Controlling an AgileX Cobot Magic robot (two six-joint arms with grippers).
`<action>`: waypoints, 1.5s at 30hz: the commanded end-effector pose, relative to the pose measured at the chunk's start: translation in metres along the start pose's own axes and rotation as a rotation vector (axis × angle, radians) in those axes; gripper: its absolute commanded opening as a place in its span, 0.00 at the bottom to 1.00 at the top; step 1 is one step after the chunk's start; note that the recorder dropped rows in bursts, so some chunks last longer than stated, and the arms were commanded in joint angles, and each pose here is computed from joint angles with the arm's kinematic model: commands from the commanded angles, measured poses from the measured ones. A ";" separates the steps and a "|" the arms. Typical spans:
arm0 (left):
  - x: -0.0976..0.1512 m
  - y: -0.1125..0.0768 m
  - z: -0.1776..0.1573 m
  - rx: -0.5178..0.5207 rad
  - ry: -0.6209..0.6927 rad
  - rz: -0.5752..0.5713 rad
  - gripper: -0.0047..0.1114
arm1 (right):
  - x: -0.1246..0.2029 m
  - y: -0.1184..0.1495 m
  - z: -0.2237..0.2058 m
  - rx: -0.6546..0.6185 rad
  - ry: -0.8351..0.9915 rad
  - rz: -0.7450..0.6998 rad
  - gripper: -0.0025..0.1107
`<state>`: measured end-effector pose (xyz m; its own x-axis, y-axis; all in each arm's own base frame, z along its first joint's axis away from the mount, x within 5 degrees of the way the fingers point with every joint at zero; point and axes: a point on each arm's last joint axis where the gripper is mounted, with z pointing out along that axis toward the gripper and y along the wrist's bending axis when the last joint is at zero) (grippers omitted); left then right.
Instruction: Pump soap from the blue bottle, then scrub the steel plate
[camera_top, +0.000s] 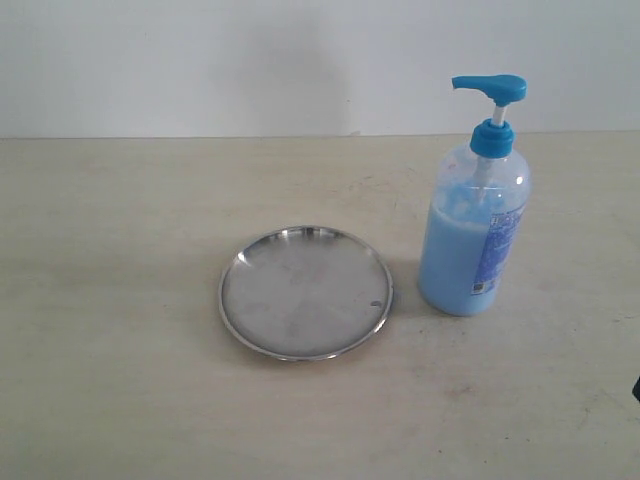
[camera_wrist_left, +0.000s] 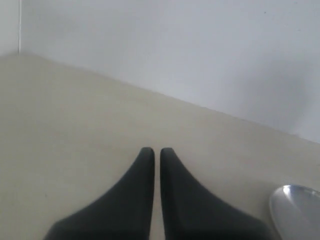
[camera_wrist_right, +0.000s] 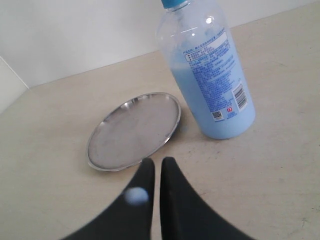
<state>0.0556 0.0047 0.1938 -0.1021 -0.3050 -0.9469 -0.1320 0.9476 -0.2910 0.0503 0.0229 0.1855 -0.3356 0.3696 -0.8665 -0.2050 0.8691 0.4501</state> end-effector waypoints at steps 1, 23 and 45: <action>0.006 0.001 0.000 -0.013 0.053 -0.030 0.07 | -0.001 0.000 0.000 -0.001 -0.011 -0.012 0.03; 0.006 0.004 0.000 -0.051 0.052 0.127 0.07 | -0.001 0.000 0.000 -0.001 -0.011 -0.012 0.03; 0.006 0.004 0.000 -0.051 0.052 0.127 0.07 | -0.026 -0.020 -0.008 0.379 -0.302 -0.246 0.03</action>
<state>0.0543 0.0063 0.1876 -0.1796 -0.1881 -0.9656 -0.1614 0.9739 -0.1597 0.0563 -0.0056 0.2137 0.1101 0.1746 -0.9785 0.0794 0.9798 0.1837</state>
